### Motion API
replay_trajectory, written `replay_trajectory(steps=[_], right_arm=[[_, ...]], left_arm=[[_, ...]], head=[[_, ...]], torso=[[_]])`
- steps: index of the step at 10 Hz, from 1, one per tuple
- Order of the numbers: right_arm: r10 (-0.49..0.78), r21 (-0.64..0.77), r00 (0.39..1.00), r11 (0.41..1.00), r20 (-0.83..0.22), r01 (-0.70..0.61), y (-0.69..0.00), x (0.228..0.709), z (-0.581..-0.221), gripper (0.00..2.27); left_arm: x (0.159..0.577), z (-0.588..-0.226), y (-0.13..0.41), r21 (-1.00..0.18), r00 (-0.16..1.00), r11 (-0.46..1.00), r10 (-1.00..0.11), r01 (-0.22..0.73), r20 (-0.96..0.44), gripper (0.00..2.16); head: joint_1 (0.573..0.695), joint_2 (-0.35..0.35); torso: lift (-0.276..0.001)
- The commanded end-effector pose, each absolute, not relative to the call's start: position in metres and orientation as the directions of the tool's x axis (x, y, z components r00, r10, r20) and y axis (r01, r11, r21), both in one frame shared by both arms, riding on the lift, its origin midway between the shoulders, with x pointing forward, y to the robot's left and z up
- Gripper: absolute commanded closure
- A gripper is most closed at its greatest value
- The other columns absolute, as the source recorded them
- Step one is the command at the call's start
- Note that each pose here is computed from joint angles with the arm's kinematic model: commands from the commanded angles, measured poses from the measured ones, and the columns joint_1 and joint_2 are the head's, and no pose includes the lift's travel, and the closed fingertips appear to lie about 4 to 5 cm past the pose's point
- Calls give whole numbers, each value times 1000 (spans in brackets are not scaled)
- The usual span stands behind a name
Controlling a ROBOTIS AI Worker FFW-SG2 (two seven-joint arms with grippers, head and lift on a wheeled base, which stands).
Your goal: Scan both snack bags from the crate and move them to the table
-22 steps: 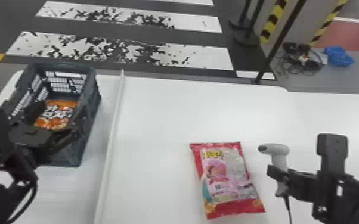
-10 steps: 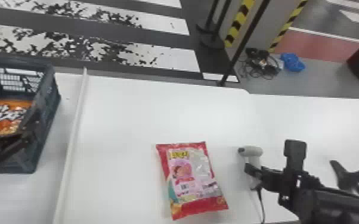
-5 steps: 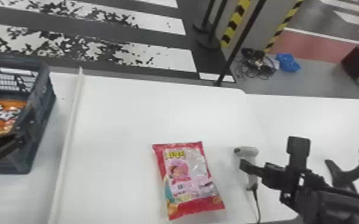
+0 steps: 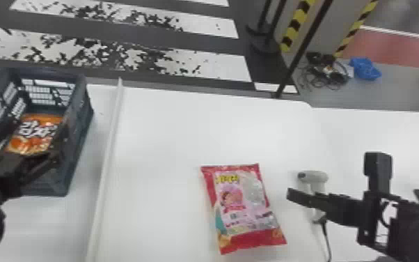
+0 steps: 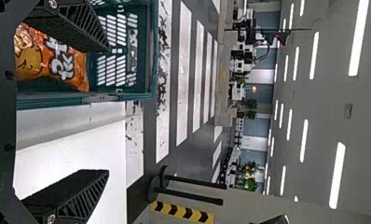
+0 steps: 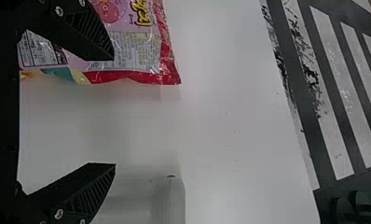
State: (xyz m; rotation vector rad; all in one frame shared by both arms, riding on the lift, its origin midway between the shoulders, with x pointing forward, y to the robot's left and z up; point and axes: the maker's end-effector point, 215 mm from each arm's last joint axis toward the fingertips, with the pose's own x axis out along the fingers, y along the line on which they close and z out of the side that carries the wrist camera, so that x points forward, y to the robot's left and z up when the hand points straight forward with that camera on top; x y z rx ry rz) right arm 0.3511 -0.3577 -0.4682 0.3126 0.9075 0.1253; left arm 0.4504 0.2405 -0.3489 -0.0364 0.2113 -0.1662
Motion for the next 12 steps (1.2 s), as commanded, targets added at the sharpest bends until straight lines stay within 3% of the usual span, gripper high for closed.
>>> replay_trajectory(steps=[1,4,8,12], right_arm=[[279,356,568,934,-775,26,-345,342,-482,124],[384,453,464,891,-798,41,-317,315,-506,124],[536,593,408,805,-739,15,-272,314,-503,124],[514,549,404,835,-756,-36,-268,324,-525,124]], left_arm=[[449,-351,241,-54,963,986,-167,159,-211,70],[448,-352,242,-53,964,986,-165,157,-211,70],[446,-354,242,-52,962,986,-166,159,-217,70],[446,-356,243,-45,960,985,-170,164,-221,70]], head=[[695,-173],[695,-130],[695,-74],[695,-29]], torso=[[-87],[-87],[-87],[-87]])
